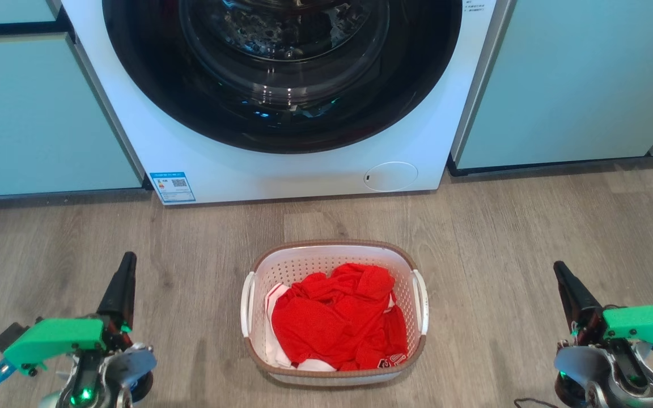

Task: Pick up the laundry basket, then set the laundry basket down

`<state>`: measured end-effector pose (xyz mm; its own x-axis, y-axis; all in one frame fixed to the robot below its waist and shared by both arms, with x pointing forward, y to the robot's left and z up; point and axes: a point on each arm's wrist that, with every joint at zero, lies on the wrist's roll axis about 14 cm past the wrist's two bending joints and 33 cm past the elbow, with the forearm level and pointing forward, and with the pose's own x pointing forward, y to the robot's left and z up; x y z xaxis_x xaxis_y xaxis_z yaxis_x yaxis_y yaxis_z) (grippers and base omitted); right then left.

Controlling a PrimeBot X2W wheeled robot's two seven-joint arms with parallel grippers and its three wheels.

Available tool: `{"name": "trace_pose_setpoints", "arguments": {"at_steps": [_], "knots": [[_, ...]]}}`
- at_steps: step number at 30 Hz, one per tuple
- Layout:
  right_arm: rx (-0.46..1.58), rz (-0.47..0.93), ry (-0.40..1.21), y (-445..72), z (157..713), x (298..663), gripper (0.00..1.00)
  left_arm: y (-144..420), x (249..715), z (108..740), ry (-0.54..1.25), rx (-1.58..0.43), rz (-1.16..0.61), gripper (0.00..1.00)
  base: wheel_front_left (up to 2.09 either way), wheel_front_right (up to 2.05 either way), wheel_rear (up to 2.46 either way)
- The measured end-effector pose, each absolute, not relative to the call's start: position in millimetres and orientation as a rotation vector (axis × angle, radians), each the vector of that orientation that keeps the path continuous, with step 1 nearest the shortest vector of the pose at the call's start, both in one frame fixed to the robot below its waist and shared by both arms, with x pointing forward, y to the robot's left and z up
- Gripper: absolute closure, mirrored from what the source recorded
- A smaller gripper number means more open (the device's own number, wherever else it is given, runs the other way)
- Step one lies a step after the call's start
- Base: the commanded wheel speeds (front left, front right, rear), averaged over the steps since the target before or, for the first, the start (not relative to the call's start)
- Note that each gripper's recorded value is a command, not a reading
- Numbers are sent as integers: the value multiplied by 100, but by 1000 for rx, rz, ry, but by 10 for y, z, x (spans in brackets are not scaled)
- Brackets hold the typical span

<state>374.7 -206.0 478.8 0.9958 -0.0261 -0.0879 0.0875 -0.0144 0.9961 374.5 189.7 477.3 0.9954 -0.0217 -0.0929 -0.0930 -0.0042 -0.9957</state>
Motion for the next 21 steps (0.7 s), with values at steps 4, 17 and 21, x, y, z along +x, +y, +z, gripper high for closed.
{"name": "trace_pose_setpoints", "arguments": {"at_steps": [4,17,21], "knots": [[1583,-91,47,-2064,4789,3746,100,1893,3745,4773,93,-1575,54,100,0,0,0],[1583,-90,47,-2068,4789,3746,100,1893,3746,4774,92,-1576,54,100,0,0,0],[1584,-91,47,-2070,4789,3745,100,1893,3746,4774,92,-1576,54,100,0,0,0]]}}
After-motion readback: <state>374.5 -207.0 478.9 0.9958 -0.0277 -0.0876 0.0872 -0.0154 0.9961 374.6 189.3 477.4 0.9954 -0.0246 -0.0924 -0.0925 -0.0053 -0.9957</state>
